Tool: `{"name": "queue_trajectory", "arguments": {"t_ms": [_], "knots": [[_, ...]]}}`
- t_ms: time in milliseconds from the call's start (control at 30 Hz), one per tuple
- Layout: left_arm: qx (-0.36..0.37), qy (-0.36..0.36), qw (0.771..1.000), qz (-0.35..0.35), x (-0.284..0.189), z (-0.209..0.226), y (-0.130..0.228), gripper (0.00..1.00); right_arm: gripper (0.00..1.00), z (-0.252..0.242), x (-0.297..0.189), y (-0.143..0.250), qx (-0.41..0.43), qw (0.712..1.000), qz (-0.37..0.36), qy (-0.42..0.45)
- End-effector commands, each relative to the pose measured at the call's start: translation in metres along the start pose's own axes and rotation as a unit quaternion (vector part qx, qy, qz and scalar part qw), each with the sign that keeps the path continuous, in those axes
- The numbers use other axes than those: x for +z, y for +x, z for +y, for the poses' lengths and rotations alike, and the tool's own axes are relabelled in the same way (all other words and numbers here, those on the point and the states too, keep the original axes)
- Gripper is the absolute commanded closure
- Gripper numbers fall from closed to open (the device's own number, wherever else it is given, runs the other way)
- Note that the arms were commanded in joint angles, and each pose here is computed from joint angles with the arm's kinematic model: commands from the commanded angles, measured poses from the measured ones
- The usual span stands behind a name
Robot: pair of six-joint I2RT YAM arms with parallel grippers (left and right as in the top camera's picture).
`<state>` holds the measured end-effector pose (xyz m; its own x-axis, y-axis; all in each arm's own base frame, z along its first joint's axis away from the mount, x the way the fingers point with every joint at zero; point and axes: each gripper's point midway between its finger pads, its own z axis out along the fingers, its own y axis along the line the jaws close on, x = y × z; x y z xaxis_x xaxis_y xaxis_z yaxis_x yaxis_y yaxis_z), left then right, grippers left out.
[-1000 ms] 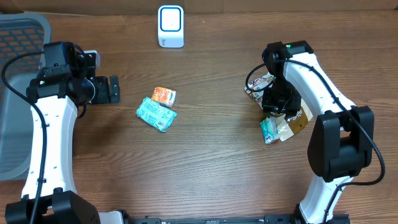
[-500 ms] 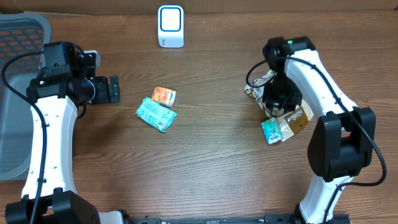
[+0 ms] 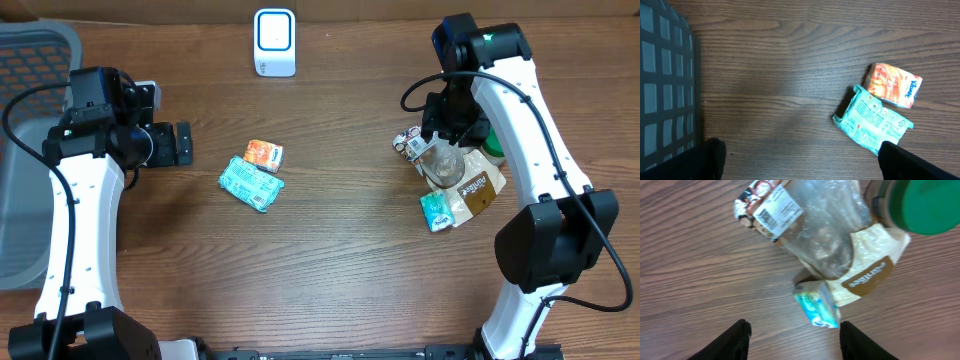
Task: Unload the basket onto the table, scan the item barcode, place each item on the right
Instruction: 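Carry the teal pack right and lower it beside the snack bag, then reach the right gripper left to the orange tissue pack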
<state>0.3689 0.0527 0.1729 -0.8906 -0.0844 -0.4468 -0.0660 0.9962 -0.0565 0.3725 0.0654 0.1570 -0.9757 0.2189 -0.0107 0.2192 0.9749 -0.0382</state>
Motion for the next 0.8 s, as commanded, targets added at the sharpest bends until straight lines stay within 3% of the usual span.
{"name": "queue_trajectory", "arguments": {"t_ms": [0,233,767], "knots": [[0.014,0.007,1.000,-0.005,-0.002,-0.003,-0.003,0.01,0.43,0.015,-0.022,-0.001,-0.006,0.999,-0.025,-0.048],[0.014,0.007,1.000,-0.005,-0.002,-0.003,-0.003,0.00,0.43,0.049,-0.028,-0.003,-0.016,0.990,-0.023,-0.135],[0.014,0.007,1.000,-0.005,-0.002,-0.003,-0.003,0.01,0.38,0.111,-0.035,0.002,-0.089,0.980,-0.069,-0.166]]}}
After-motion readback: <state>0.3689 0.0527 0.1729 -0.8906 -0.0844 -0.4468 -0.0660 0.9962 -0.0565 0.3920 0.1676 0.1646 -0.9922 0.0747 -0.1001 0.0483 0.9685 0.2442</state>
